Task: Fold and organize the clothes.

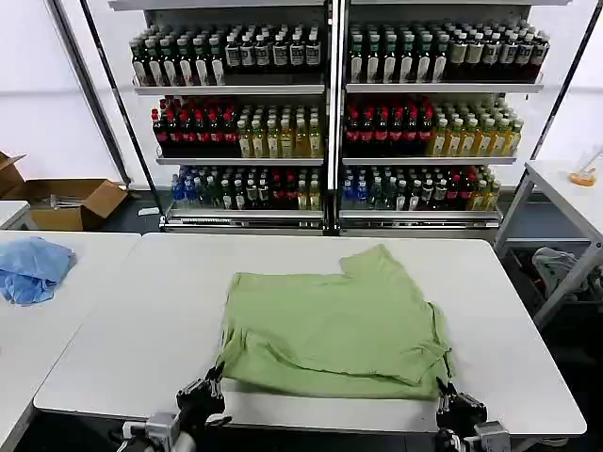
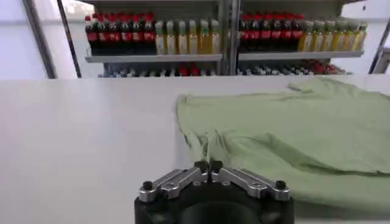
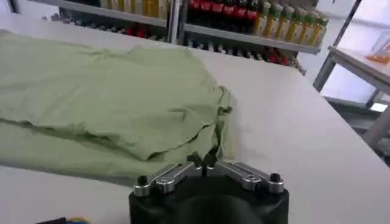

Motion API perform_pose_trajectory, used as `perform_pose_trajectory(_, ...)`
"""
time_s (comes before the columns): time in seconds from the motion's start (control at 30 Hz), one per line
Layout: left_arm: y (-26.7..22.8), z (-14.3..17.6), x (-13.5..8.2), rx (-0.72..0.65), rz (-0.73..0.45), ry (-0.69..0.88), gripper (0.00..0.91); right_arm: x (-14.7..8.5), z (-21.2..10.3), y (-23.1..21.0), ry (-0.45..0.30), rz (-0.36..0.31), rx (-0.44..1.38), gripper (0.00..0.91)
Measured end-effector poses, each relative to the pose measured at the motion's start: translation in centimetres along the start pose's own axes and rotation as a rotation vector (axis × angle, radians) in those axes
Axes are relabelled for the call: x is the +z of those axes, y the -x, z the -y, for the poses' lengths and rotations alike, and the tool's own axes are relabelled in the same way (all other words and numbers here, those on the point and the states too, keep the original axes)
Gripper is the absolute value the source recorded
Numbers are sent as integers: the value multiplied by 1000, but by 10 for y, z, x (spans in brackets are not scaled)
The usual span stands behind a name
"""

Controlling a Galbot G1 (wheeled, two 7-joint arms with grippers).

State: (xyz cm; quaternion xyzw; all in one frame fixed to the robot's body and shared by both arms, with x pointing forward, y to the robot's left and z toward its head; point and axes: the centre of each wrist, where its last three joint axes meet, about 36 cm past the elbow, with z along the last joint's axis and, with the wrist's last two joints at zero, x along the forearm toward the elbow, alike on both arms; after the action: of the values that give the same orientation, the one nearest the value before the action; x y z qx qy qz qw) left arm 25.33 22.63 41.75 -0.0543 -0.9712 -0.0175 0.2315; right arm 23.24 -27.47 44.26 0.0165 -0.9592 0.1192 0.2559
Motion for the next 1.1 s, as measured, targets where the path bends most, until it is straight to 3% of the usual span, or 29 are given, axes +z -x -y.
perform_pose_trajectory(0.27,-20,-8,-18,-11,26,35,907,-25,9,-6,-4,93,22,907)
perform_pose_trajectory(0.53,5,-20,-33,-29,51,62,907,-55,13,39,42,160,23,907)
perform_pose_trajectory(1.1,142,-37,-73,-56,29,81,907,-132,8,189,154,121,-5,907)
